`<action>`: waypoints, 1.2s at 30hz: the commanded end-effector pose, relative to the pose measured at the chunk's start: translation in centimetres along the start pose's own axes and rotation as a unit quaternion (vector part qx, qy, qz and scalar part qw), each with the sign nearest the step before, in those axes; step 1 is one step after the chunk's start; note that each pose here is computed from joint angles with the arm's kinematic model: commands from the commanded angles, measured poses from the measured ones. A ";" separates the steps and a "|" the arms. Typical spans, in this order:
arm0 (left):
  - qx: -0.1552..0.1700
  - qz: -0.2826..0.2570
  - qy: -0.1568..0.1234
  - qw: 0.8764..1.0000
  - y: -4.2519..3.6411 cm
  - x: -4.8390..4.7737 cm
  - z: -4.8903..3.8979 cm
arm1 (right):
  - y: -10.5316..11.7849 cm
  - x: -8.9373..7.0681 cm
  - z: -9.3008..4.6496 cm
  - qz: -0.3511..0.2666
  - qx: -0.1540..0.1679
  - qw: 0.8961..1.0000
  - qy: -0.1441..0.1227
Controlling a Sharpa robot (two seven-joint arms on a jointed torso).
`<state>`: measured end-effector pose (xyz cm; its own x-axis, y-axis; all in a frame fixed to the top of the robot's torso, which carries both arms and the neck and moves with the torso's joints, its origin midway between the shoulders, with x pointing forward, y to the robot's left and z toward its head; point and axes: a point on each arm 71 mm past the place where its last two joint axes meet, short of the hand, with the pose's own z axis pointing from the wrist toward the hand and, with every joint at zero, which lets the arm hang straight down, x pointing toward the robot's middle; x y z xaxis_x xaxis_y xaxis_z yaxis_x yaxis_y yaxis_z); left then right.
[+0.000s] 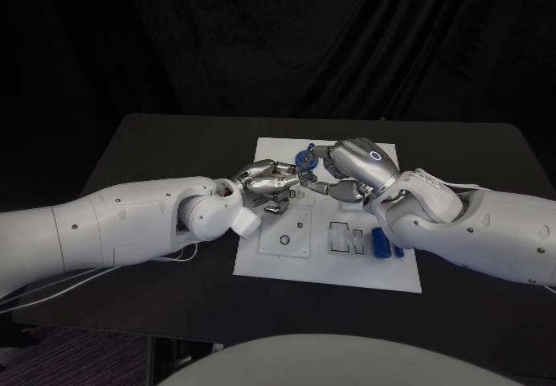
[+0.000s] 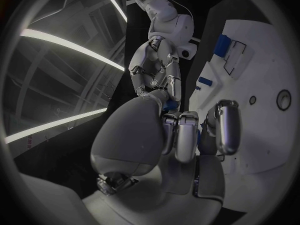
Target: Assemble the parts on the task board
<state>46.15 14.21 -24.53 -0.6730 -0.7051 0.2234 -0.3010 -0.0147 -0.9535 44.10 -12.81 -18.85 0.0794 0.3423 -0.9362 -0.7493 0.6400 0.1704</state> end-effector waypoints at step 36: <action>0.000 0.000 0.040 0.999 0.02 -0.48 -0.66 | -0.6 -0.5 -0.7 -0.007 -0.003 1.000 -0.015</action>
<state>46.15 15.11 -24.65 -0.7019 -0.6690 0.2443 -0.3181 -0.0124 -0.9480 44.05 -13.74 -18.76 0.0959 0.3445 -0.9339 -0.7530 0.6387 0.1583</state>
